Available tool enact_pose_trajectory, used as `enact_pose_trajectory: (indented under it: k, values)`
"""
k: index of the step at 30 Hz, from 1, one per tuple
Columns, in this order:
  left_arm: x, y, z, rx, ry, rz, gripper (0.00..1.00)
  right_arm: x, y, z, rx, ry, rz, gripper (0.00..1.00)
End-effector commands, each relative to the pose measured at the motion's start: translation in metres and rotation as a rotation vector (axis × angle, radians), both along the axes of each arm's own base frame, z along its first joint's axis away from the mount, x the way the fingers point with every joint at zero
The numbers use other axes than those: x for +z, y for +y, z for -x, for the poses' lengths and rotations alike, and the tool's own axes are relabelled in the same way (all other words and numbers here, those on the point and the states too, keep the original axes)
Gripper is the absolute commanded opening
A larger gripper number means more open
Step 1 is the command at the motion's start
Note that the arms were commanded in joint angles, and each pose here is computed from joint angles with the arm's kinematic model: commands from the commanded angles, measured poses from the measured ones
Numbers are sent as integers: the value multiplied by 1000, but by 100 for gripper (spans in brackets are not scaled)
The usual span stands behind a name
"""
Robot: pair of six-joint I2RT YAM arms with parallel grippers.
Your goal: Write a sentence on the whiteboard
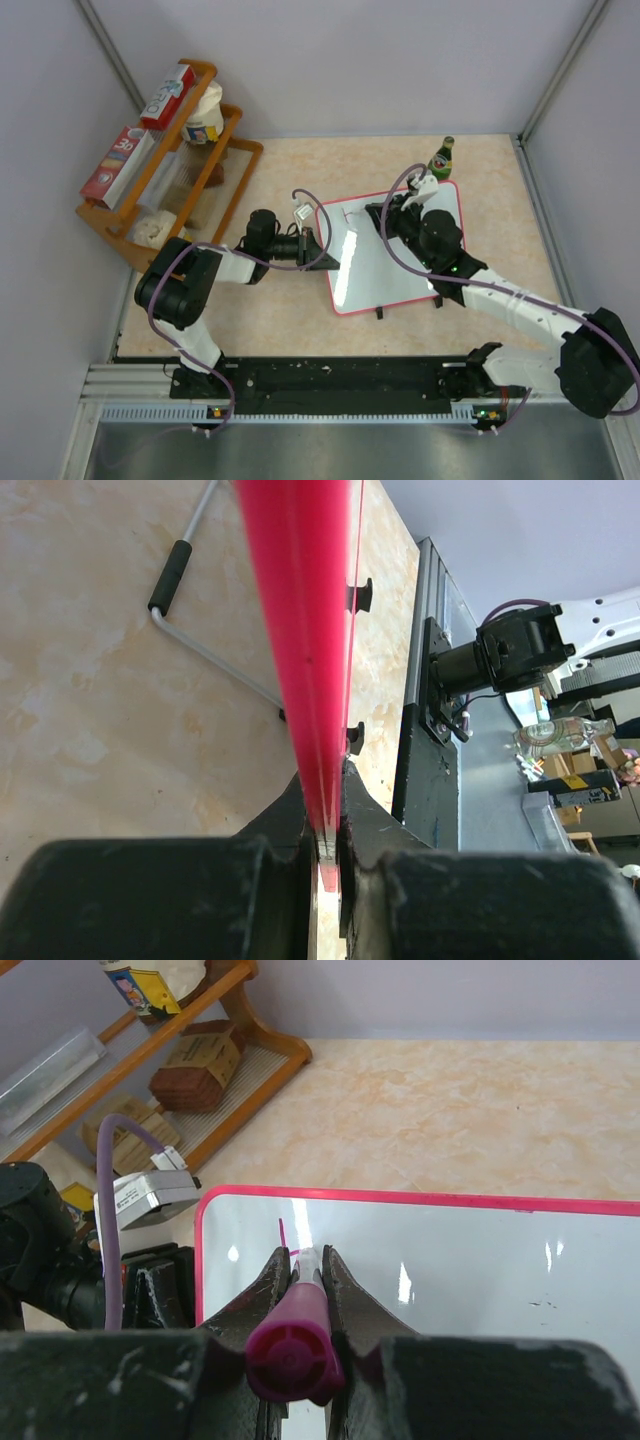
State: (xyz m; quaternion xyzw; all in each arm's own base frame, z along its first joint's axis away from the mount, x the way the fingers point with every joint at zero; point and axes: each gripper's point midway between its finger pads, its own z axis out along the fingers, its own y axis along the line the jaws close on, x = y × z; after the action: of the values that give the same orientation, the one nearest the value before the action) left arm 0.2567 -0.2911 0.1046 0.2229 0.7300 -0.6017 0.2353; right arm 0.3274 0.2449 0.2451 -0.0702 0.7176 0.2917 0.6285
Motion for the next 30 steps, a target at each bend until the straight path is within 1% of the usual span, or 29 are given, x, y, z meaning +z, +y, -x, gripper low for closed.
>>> enact_pose_trajectory:
  k: [1,6,13,22,30]
  values:
    - [-16,-6,26,-113,-7,-22,0,23,-6,3,-17,-30,-44,0]
    - [-16,-6,27,-113,-4,-24,0,46,-10,5,-30,-68,-102,0]
    - [-16,-6,26,-113,-6,-23,0,52,-3,-6,-30,-73,-99,0]
    - [-16,-7,28,-119,-7,-23,0,42,-2,-17,-46,-64,-89,0]
    - [-16,-7,28,-120,-6,-25,0,23,-8,-18,-62,-29,-71,0]
